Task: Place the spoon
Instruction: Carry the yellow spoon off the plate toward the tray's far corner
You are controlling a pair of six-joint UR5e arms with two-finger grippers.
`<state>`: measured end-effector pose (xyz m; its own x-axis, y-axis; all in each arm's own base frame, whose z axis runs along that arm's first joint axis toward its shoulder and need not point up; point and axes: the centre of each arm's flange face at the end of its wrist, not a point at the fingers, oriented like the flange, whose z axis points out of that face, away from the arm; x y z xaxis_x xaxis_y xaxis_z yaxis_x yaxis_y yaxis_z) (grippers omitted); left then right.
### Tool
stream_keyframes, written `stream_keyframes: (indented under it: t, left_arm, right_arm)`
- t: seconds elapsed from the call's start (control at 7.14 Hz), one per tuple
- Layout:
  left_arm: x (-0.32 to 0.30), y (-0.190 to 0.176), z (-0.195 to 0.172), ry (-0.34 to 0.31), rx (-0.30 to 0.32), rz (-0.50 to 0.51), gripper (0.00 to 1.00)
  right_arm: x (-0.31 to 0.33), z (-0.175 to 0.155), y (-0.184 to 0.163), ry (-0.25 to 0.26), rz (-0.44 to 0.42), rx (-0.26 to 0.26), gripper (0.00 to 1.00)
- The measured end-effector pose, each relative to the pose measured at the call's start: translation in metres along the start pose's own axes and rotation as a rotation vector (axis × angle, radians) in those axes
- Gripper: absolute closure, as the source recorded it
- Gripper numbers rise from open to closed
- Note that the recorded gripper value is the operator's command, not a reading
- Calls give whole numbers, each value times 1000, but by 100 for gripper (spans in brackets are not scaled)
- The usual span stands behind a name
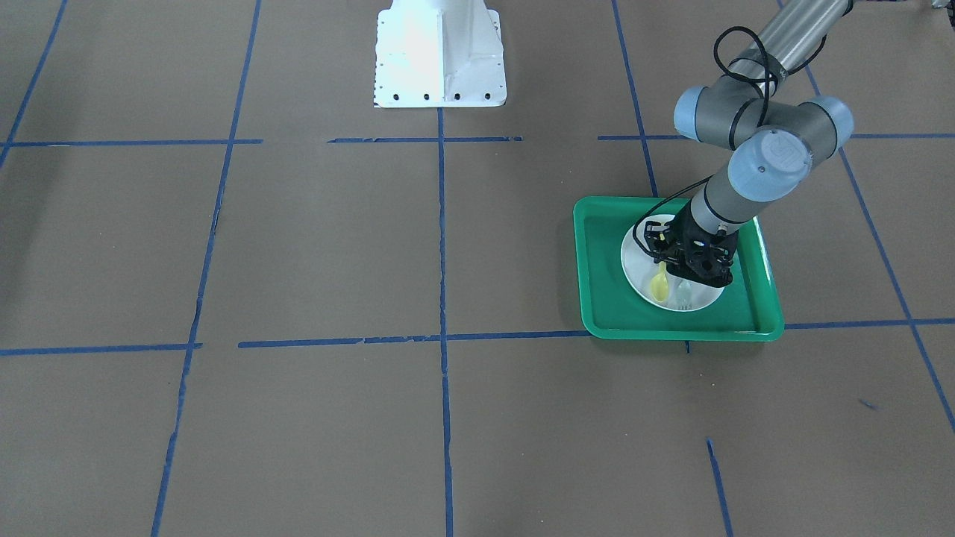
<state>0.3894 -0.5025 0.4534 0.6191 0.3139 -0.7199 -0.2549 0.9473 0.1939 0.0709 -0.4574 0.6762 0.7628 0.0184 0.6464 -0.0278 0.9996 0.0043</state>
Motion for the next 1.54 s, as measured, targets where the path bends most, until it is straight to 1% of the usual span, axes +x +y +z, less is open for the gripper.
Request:
stream_keyframes:
  t: [0.28,0.42,0.56,0.7,0.84,1.12,1.26,1.54]
  left_arm:
    - [2,0,-3,2,4,-3,100]
    - [4,0,-9,6,13,-23,100]
    - [10,-2,-23,20,36,-97,100]
    - [21,-4,-42,43,64,-211,100]
    - [32,-7,-54,64,81,-297,100]
    - [53,-18,-64,92,91,-415,100]
    - [62,-21,-59,97,82,-453,100]
    - [72,-27,-44,82,78,-465,100]
  right_arm:
    - [0,0,0,0,0,0,0]
    - [0,0,0,0,0,0,0]
    - [0,0,0,0,0,0,0]
    - [0,0,0,0,0,0,0]
    - [0,0,0,0,0,0,0]
    - [0,0,0,0,0,1,0]
    - [0,0,0,0,0,1,0]
    - [0,0,0,0,0,0,0]
